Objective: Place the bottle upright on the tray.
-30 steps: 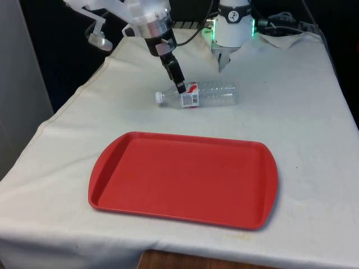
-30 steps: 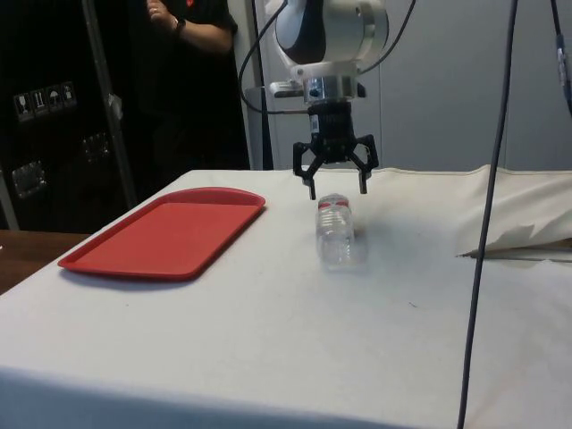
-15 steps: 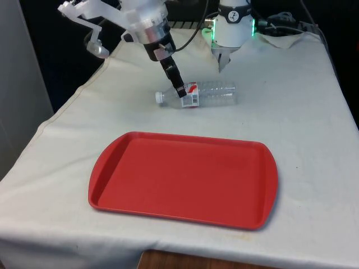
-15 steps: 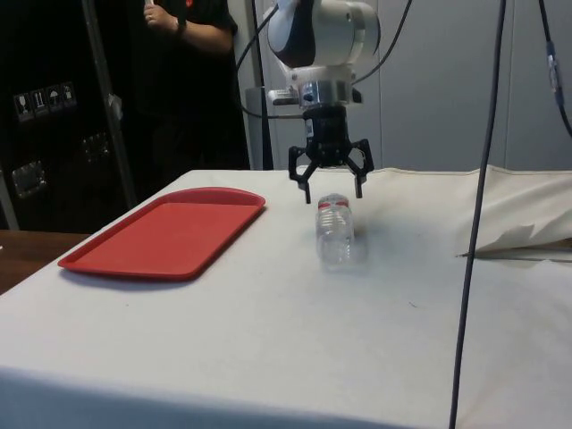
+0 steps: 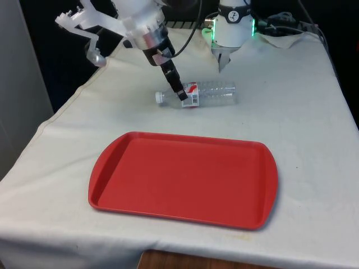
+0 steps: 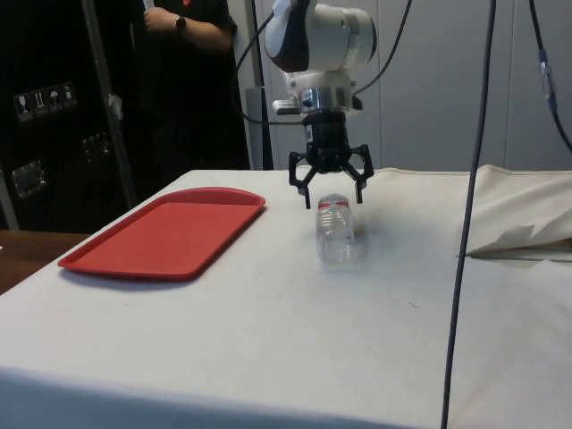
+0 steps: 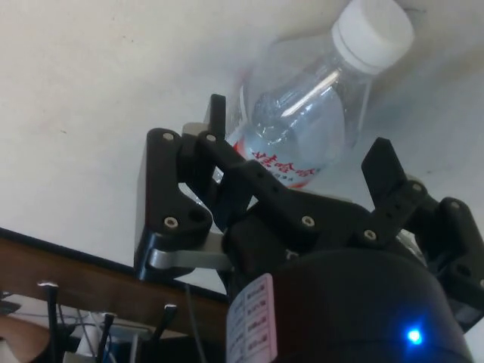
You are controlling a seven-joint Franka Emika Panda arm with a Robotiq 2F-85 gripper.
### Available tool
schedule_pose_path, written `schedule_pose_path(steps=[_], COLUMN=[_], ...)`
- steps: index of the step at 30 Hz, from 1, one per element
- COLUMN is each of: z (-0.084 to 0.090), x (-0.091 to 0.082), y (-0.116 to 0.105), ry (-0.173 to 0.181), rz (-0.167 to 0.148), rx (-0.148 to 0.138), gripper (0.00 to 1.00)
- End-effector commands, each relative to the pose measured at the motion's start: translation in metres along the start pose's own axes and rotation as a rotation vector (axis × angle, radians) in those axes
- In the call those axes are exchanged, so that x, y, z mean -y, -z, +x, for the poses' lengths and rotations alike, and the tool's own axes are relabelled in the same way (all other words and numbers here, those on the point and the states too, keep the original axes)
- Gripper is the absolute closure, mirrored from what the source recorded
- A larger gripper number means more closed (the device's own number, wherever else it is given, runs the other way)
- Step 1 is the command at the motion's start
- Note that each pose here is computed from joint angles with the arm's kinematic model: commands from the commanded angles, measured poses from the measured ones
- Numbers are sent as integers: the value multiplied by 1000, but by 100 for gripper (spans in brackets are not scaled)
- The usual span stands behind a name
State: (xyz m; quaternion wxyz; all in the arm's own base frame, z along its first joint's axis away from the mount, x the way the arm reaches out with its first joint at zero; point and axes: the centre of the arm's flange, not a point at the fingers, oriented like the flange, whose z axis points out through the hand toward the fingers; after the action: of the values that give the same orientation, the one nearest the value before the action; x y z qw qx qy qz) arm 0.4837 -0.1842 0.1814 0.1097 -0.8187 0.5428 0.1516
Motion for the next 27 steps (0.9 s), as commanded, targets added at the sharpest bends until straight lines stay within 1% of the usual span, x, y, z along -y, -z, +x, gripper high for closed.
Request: schedule_pose_path(steps=[1, 4, 5, 6, 8, 10, 12, 13, 14, 16, 17, 22, 23, 24, 27], z=[2, 5, 3, 5, 8, 9, 11, 10, 12, 13, 15, 18, 18, 20, 22], x=[0, 0, 0, 1, 1, 0, 1, 0, 1, 1, 1, 1, 1, 1, 1], y=[-2, -3, -2, -4, -5, -6, -7, -7, -8, -9, -10, -12, -12, -13, -14], ry=[-5, -13, -12, -17, -25, -29, -37, -35, -40, -45, -50, -64, -63, -70, -76], rz=[6, 5, -2, 4, 3, 3, 2, -5, 1, 2, 1, 1, -9, 1, 2], rx=[20, 31, 17, 37, 50, 54, 67, 54, 72, 80, 90, 110, 101, 119, 132], gripper=[0, 0, 0, 0, 0, 0, 0, 0, 0, 0, 0, 0, 0, 0, 0])
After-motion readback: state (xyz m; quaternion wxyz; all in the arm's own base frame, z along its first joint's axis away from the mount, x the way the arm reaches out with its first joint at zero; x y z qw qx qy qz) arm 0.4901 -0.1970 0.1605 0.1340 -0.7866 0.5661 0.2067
